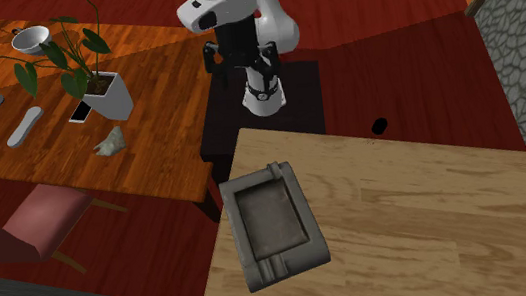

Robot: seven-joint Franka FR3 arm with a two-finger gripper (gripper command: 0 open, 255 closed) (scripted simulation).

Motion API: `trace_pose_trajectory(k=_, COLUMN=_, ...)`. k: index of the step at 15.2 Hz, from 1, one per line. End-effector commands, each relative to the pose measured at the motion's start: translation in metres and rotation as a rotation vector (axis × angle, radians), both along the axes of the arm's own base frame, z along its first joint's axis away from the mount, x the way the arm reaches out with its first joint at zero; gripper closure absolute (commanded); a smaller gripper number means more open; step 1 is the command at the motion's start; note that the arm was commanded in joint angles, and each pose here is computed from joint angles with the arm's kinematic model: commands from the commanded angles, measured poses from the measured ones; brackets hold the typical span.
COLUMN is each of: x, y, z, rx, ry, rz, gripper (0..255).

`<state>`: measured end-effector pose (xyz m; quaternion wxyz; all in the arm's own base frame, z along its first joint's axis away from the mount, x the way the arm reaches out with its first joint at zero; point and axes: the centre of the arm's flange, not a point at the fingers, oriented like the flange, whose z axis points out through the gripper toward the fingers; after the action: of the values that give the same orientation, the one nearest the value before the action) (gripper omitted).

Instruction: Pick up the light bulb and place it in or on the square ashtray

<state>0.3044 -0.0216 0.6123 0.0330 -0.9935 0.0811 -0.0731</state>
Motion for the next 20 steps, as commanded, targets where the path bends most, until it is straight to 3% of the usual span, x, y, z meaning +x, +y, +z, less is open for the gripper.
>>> trace_pose_trajectory(k=1, x=0.000, y=0.000, z=0.000, rx=0.000, ry=0.000, rz=0.000, gripper=0)
trace_pose_trajectory(k=20, x=0.058, y=0.257, z=-0.027, rx=-0.079, ry=0.108, rz=0.060, gripper=0)
